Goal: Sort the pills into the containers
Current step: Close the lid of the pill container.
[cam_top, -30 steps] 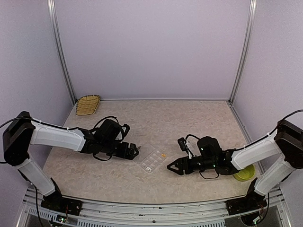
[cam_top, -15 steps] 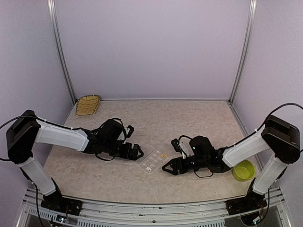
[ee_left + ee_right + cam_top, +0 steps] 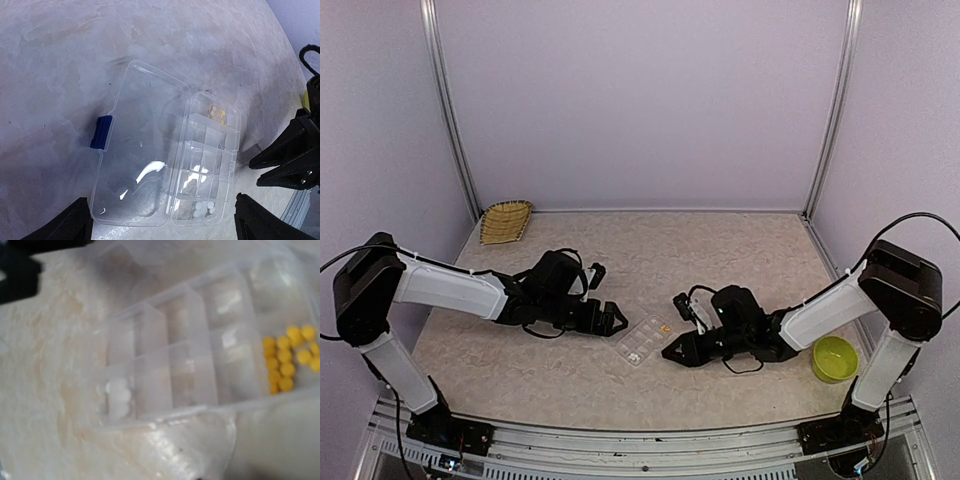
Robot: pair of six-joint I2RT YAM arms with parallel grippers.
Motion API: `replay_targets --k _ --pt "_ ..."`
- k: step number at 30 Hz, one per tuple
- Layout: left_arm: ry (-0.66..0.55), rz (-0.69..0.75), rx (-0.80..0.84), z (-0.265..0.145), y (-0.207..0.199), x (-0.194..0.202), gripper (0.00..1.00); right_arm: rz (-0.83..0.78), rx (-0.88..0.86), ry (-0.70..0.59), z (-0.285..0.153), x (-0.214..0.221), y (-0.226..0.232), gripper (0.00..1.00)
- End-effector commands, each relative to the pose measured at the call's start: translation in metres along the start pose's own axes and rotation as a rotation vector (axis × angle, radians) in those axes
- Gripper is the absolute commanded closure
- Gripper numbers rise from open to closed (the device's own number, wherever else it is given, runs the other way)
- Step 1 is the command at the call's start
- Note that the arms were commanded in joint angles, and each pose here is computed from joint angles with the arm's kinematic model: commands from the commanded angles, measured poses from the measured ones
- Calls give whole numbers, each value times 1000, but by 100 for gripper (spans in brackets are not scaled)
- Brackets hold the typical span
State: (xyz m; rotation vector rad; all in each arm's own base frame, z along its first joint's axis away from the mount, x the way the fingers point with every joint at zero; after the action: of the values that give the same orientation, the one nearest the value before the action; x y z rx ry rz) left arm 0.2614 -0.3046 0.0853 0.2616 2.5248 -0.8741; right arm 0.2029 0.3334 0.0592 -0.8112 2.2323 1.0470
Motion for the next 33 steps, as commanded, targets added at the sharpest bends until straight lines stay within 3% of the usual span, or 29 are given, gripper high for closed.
replay_targets --k 1,6,16,33 --pt "-9 -4 14 0 2 -2 4 -18 11 19 7 3 -2 85" --pt "-7 -11 20 0 3 -1 4 -43 65 44 12 7 -8 100" --pt "-84 -18 -22 -12 9 -15 3 -57 108 54 20 6 -15 100" --pt "16 -25 24 18 13 1 4 -61 141 65 22 7 -20 100"
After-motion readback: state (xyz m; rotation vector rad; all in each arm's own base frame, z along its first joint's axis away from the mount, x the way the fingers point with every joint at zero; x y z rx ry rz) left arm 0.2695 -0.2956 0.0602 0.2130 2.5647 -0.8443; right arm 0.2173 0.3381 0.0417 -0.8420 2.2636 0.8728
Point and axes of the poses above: each gripper's point midway between its finger pads, its own z axis out along the fingers, its own y axis along the line the jaws close on, x = y × z, the point moved 3 cm from there along -z, back along the fingers, and after that the axes turned 9 degrees about -z, right-handed, at the moved point
